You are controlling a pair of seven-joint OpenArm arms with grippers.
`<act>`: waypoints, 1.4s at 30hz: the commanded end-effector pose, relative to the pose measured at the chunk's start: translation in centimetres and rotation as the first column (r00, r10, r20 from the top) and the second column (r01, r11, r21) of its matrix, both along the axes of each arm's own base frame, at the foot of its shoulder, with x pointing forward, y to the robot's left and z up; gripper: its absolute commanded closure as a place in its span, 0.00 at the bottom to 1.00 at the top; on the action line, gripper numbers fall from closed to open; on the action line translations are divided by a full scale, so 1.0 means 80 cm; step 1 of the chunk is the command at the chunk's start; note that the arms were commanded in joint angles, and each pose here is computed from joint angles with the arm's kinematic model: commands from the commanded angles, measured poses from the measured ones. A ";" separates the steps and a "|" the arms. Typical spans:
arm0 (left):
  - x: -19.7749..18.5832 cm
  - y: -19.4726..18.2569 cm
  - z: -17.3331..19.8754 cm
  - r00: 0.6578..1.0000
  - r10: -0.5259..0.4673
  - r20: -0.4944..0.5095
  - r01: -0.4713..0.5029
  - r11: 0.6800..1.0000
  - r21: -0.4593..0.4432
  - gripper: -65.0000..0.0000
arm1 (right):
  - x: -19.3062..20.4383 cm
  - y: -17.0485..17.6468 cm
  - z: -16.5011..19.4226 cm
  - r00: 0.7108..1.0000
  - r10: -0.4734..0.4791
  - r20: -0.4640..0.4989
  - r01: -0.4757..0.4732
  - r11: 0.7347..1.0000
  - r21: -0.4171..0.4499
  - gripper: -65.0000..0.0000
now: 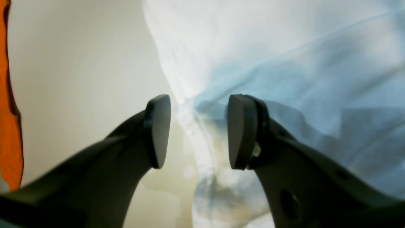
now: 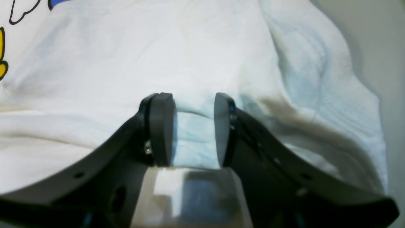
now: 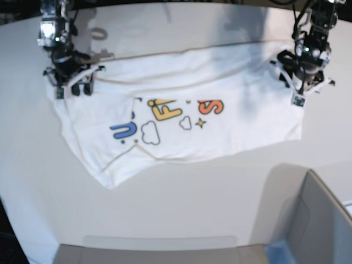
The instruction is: Layout the t-shirt on the table in an organized manner, then fold the t-shirt properly
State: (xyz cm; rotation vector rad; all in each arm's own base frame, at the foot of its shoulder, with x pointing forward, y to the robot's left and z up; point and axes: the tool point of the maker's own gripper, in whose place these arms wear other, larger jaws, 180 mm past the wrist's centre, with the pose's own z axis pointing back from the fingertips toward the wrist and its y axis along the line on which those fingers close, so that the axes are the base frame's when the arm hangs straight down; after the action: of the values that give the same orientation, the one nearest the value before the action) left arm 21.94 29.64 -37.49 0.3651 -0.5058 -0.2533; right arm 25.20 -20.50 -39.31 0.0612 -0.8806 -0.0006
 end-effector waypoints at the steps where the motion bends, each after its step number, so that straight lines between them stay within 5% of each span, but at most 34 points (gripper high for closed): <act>1: 0.007 0.011 0.008 1.000 -0.005 0.017 0.005 1.000 0.031 0.54 | 0.004 -0.007 0.006 1.000 -0.001 0.012 0.001 1.000 -0.019 0.66; 18: 0.011 0.033 -0.014 0.997 -0.070 -0.023 0.072 0.994 0.087 0.54 | 0.003 -0.007 0.005 1.000 -0.001 0.009 0.001 1.000 -0.019 0.66; 26: 0.003 0.015 -0.026 0.972 -0.207 -0.113 0.214 0.975 0.059 0.73 | 0.003 -0.007 0.006 1.000 -0.001 0.010 0.001 1.000 -0.019 0.66; 32: -0.004 0.038 -0.040 0.977 -0.154 -0.149 0.166 0.983 0.072 0.88 | 0.003 -0.006 0.007 1.000 0.000 0.013 0.001 1.000 -0.018 0.66; 42: 0.008 0.052 -0.033 0.984 -0.121 -0.129 0.133 0.987 0.088 0.95 | 0.002 -0.002 0.005 1.000 -0.005 0.012 0.005 1.000 -0.007 0.66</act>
State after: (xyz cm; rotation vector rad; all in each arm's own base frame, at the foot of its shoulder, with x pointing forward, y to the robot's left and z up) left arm 22.37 32.48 -40.96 0.3654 -0.4064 -0.4263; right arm 25.17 -20.32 -39.39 0.0657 -0.8803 -0.0065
